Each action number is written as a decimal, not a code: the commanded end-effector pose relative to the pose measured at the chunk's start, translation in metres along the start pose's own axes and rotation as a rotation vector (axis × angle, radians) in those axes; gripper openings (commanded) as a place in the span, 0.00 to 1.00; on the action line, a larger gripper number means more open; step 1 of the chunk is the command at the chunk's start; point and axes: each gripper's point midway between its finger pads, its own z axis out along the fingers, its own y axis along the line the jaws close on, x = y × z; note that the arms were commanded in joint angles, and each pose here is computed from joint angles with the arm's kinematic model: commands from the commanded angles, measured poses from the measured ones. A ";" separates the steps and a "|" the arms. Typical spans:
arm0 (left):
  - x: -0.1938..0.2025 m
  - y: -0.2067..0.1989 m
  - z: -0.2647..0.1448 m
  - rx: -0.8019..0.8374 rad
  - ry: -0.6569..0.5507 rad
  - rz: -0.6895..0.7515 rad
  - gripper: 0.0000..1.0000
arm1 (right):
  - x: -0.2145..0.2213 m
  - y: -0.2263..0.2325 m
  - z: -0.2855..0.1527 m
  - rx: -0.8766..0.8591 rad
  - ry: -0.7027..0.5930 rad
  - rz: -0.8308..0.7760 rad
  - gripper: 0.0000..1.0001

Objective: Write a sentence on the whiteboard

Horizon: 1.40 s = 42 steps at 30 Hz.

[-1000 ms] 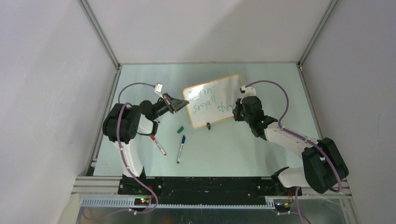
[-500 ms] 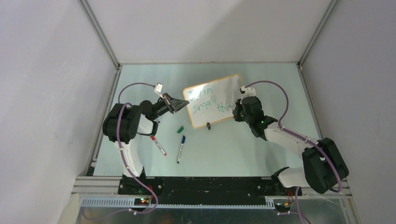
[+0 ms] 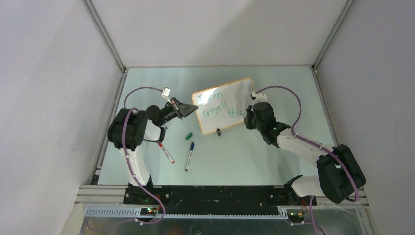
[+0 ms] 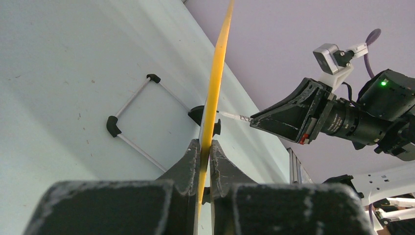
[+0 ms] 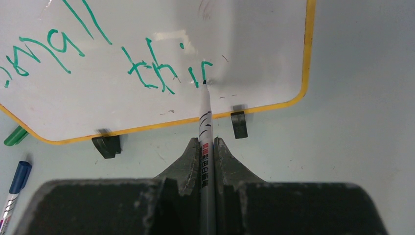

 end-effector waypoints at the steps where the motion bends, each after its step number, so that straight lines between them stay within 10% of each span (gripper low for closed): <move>1: -0.009 -0.022 0.001 0.064 -0.012 0.068 0.00 | -0.008 -0.001 -0.002 0.008 -0.035 0.007 0.00; 42: -0.010 -0.021 0.001 0.063 -0.013 0.066 0.00 | -0.045 -0.004 -0.001 0.012 -0.107 0.048 0.00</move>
